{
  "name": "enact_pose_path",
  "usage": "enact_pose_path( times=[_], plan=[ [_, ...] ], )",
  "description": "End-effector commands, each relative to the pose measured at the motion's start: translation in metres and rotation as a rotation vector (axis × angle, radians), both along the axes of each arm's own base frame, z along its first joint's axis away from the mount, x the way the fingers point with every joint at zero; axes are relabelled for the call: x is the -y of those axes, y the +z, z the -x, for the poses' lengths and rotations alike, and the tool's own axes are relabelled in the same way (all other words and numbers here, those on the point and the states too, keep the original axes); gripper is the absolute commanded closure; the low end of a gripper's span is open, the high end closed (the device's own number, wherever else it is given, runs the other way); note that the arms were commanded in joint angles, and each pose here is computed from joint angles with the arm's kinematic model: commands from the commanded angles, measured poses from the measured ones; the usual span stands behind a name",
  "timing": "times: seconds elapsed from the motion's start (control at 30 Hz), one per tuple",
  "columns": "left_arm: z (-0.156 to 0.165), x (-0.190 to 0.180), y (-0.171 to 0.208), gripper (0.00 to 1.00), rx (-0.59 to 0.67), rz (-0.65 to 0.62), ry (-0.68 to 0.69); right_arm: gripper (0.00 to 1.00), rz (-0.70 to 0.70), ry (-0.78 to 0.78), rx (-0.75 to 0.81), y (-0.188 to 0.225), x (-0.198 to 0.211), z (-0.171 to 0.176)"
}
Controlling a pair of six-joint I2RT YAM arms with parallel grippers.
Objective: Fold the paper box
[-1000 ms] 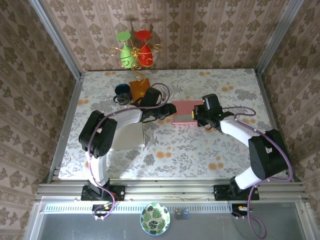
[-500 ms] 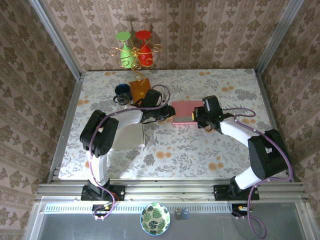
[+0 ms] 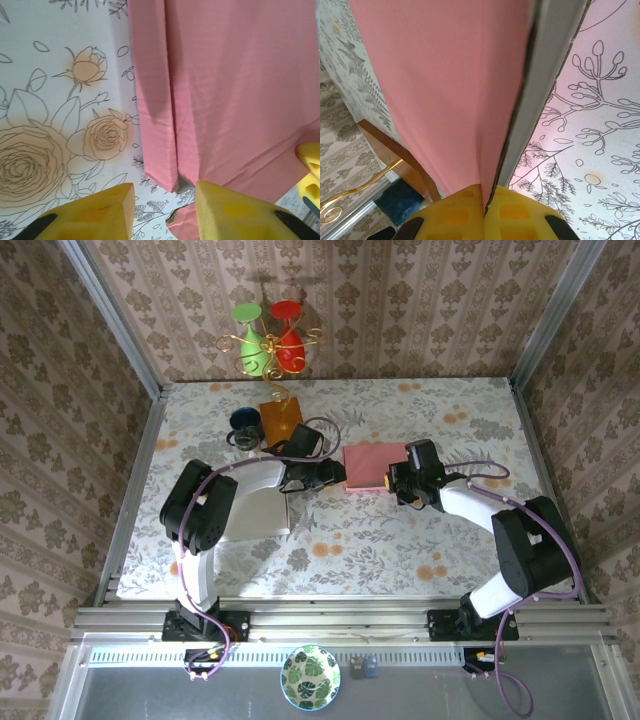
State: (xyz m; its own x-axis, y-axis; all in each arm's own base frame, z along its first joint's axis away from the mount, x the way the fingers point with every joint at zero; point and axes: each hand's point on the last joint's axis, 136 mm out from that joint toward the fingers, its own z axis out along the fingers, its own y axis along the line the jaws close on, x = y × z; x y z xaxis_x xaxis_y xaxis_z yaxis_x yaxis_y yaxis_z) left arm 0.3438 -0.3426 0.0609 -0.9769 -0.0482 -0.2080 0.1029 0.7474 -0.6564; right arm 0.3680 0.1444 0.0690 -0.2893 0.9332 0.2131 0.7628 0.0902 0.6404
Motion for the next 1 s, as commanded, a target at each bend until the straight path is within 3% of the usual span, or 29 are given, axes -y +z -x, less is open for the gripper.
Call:
enact_pose_path(
  times=[0.0, 0.13, 0.37, 0.6, 0.8, 0.97],
  plan=[
    [-0.008, -0.001, 0.013, 0.62, 0.052, -0.004, -0.008, 1.00, 0.029, 0.024, -0.068, -0.022, 0.004, 0.014],
    [-0.011, 0.003, 0.021, 0.61, 0.075, 0.015, -0.007, 0.99, 0.037, 0.035, -0.098, -0.027, 0.005, 0.021],
    [-0.014, 0.008, 0.017, 0.60, 0.060, 0.007, -0.024, 0.65, 0.068, 0.104, -0.153, -0.026, 0.005, 0.032],
    [-0.020, 0.018, 0.009, 0.60, 0.067, -0.008, -0.050, 0.36, 0.248, 0.285, -0.092, 0.026, 0.028, 0.036],
    [-0.020, 0.018, 0.000, 0.60, 0.055, -0.039, -0.074, 0.32, 0.377, 0.478, -0.043, 0.044, 0.074, 0.039],
    [-0.019, 0.019, -0.004, 0.61, 0.053, -0.051, -0.088, 0.31, 0.334, 0.620, 0.017, 0.032, 0.091, 0.016]
  ],
)
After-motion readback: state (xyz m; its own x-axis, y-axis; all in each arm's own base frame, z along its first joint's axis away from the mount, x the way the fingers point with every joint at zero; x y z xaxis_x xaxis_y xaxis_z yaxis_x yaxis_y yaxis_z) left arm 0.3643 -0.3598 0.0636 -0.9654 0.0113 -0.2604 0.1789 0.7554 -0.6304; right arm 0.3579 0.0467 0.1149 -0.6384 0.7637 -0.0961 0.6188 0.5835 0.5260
